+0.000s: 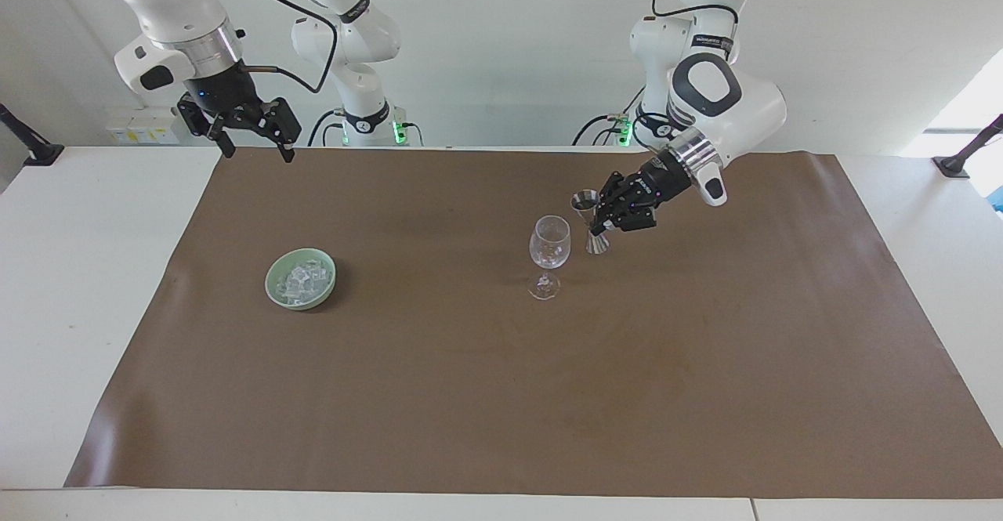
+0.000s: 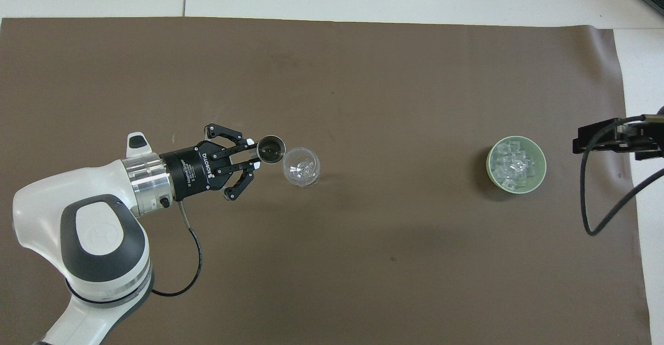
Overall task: Pour wine and add ice with both arms
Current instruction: 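Tilt the jigger with the left gripper to pour into the glass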
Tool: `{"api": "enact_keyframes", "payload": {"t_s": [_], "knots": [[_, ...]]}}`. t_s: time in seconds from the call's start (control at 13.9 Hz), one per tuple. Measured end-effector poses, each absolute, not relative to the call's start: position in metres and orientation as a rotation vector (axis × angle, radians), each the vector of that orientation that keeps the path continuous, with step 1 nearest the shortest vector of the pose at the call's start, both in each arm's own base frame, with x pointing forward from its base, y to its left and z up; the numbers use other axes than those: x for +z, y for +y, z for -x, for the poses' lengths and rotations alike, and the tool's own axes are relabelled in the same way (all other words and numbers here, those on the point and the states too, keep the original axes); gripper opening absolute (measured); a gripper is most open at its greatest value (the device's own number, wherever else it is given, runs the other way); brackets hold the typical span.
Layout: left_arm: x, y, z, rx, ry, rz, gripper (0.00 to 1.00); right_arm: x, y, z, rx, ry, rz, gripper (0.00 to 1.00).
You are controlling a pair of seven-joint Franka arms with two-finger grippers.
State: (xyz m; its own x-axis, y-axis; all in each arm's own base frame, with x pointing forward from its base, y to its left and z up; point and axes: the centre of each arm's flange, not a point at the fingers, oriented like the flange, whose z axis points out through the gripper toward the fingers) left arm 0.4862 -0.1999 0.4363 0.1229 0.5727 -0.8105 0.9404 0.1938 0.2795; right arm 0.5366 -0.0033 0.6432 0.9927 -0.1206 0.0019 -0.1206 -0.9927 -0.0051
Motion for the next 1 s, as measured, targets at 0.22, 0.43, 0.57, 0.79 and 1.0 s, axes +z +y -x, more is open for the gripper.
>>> {"api": "enact_keyframes", "payload": {"t_s": [0.22,0.43,0.57,0.79,1.0], "knots": [[0.437,-0.211,-0.483,-0.406,1.512,-1.546,0.21,0.643,-0.003,-0.537,-0.003,0.189,3.131,1.00],[0.437,-0.220,-0.479,-0.317,1.462,-1.603,0.21,0.643,-0.003,-0.537,-0.003,0.189,3.131,1.00],[0.435,-0.226,-0.477,-0.239,1.446,-1.634,0.21,0.643,-0.003,-0.537,-0.003,0.189,3.131,1.00],[0.430,-0.227,-0.477,-0.127,1.437,-1.669,0.21,0.643,-0.003,-0.537,-0.003,0.189,3.131,1.00],[0.426,-0.226,-0.478,-0.045,1.397,-1.718,0.21,0.643,-0.003,-0.537,-0.003,0.189,3.131,1.00]]}}
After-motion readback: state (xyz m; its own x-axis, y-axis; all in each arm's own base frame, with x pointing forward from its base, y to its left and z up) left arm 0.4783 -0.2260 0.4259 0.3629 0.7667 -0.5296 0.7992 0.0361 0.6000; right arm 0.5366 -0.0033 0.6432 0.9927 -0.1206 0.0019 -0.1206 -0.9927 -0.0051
